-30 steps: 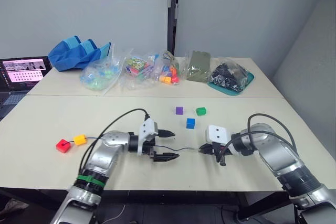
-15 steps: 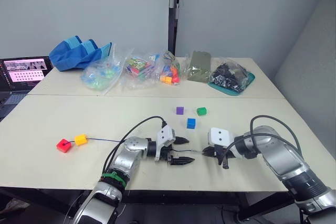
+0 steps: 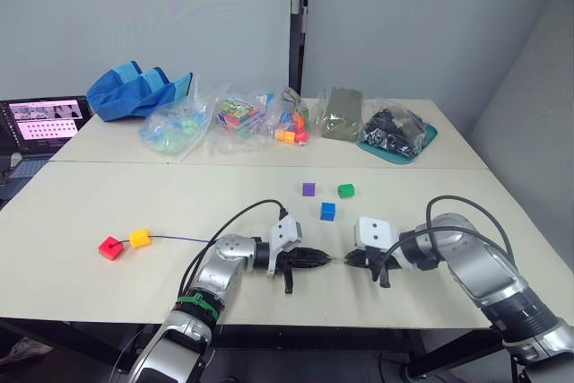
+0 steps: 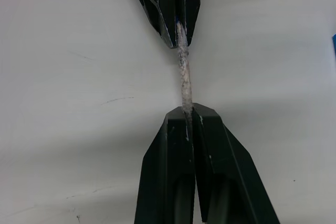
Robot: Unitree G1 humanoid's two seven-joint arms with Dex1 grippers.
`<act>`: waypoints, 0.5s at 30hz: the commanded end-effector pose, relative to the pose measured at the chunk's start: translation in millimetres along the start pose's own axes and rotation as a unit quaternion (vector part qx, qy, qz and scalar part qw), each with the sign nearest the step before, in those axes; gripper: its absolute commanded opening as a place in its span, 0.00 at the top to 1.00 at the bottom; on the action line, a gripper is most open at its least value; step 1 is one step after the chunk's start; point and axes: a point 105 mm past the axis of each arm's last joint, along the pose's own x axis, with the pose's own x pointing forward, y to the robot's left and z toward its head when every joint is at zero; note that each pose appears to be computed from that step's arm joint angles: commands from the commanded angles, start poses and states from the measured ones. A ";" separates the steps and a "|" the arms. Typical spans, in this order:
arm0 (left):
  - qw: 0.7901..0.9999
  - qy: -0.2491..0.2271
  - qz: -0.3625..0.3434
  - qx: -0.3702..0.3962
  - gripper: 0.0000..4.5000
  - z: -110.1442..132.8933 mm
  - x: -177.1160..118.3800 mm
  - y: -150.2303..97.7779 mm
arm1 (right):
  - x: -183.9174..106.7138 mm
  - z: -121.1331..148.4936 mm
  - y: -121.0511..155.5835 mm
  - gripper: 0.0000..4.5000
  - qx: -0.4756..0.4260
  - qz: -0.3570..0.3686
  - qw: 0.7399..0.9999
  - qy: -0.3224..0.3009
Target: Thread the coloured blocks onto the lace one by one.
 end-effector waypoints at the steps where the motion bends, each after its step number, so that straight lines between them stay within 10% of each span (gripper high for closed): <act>1: 1.000 -0.010 0.002 -0.004 1.00 2.0 -0.1 0.9 | -2.3 14.3 -0.3 1.00 -0.006 0.001 1.000 -0.025; 15: 0.999 -0.024 0.023 -0.028 1.00 3.0 -22.1 11.1 | -64.1 12.1 -10.5 0.01 0.059 -0.084 0.990 -0.100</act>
